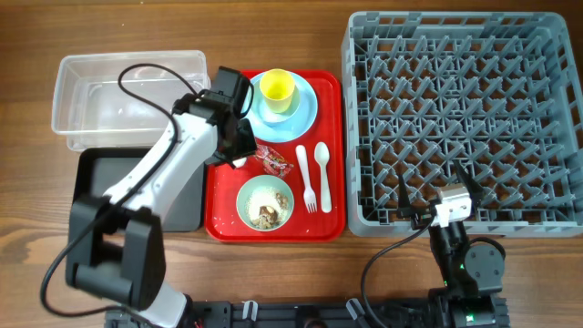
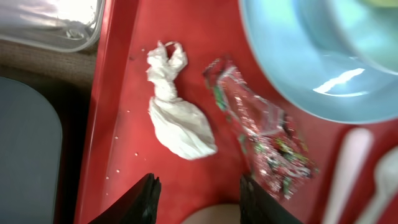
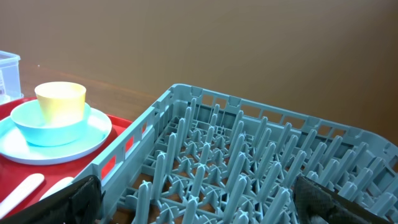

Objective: Sort waste into correct bins and load items into the dishwasher rack
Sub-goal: 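Reach the left gripper to the white tissue and grasp it, then carry the tissue left and drop it into the clear bin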

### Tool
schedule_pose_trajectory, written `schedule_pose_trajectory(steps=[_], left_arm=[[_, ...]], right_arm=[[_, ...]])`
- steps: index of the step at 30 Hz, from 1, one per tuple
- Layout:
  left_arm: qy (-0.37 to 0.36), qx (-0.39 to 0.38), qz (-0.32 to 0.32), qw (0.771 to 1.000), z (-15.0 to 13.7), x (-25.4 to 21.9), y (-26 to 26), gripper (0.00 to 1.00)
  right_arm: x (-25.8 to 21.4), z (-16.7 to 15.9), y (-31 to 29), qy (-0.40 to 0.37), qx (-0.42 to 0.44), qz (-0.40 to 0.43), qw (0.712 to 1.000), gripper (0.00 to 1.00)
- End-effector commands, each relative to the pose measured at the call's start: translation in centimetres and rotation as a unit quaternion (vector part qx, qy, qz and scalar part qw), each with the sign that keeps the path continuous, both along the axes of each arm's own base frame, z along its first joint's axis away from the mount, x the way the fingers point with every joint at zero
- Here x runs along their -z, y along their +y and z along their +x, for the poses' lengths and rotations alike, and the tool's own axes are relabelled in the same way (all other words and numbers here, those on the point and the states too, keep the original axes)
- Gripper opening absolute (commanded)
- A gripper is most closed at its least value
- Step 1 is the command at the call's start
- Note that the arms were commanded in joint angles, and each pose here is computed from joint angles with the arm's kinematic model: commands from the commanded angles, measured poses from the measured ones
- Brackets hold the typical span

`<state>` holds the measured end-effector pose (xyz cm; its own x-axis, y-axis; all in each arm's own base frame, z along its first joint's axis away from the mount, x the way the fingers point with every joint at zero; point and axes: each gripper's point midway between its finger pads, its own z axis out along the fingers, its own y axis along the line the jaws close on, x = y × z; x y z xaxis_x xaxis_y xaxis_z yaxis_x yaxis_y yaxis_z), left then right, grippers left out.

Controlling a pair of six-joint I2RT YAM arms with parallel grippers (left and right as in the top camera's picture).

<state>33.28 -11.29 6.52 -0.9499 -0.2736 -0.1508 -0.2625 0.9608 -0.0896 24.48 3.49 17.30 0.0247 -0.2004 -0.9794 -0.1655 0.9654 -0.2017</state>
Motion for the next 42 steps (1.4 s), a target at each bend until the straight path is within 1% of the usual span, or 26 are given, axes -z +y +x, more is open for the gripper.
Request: schedule_pose_trajectory(steps=[1, 6, 9, 11, 13, 15, 18, 20, 23, 25, 28, 30, 31, 34, 37, 40, 41, 42], left_arm=[[0.02, -0.026, 0.027, 0.999, 0.3, 2.2, 0.7, 0.42], [0.031, -0.026, 0.035, 0.999, 0.6, 4.2, 0.7, 0.43], [0.041, -0.026, 0.039, 0.998, 0.5, 4.9, 0.7, 0.42], [0.042, -0.026, 0.039, 0.998, 0.4, 4.9, 0.7, 0.33], [0.043, -0.026, 0.04, 0.998, 0.4, 4.9, 0.7, 0.22], [0.044, -0.025, 0.04, 0.998, 0.3, 4.9, 0.8, 0.04], [0.045, -0.025, 0.041, 0.998, 0.2, 4.2, 0.8, 0.04], [0.043, -0.027, 0.04, 0.998, 0.3, 2.3, 0.9, 0.04], [0.014, -0.037, 0.029, 0.999, 1.2, -2.3, 1.3, 0.04], [-0.024, -0.051, 0.017, 0.998, 2.2, -6.2, 2.1, 0.04], [-0.083, -0.076, 0.007, 0.994, 3.3, -9.9, 3.7, 0.04], [-0.118, -0.101, 0.019, 0.988, 4.1, -11.5, 5.7, 0.04], [-0.135, -0.121, 0.036, 0.983, 4.6, -12.1, 7.3, 0.04], [-0.155, -0.163, 0.078, 0.971, 6.1, -11.8, 10.9, 0.05], [-0.145, -0.179, 0.082, 0.97, 7.3, -10.0, 12.2, 0.08], [-0.131, -0.197, 0.105, 0.966, 8.6, -7.3, 13.9, 0.08], [-0.128, -0.204, 0.112, 0.964, 9.1, -6.5, 14.6, 0.11], [-0.125, -0.211, 0.113, 0.963, 9.5, -5.7, 15.3, 0.2]], right_arm=[[-0.2, 0.0, 0.1, -0.006, -0.004, -0.002, 1.0, 1.0], [-0.2, 0.0, 0.1, -0.006, -0.004, -0.002, 1.0, 1.0], [-0.2, 0.0, 0.1, -0.006, -0.004, -0.002, 1.0, 1.0], [-0.2, 0.0, 0.1, -0.005, -0.004, -0.002, 1.0, 1.0], [-0.2, 0.0, 0.1, -0.006, -0.004, -0.002, 1.0, 1.0], [-0.2, 0.0, 0.1, -0.006, -0.004, -0.002, 1.0, 1.0], [-0.2, 0.0, 0.1, -0.006, -0.004, -0.002, 1.0, 1.0], [-0.2, 0.0, 0.1, -0.006, -0.004, -0.002, 1.0, 1.0], [-0.2, 0.0, 0.1, -0.006, -0.004, -0.002, 1.0, 1.0], [-0.2, 0.0, 0.1, -0.006, -0.004, -0.002, 1.0, 1.0], [-0.2, 0.0, 0.1, -0.006, -0.004, -0.002, 1.0, 1.0], [-0.2, 0.0, 0.1, -0.006, -0.004, -0.002, 1.0, 1.0], [-0.2, 0.0, 0.1, -0.006, -0.004, -0.002, 1.0, 1.0], [-0.2, 0.0, 0.1, -0.005, -0.004, -0.002, 1.0, 1.0], [-0.2, 0.0, 0.1, -0.006, -0.004, -0.002, 1.0, 1.0], [-0.2, 0.0, 0.1, -0.006, -0.004, -0.002, 1.0, 1.0], [-0.2, 0.0, 0.1, -0.006, -0.004, -0.002, 1.0, 1.0], [-0.2, 0.0, 0.1, -0.006, -0.004, -0.002, 1.0, 1.0]])
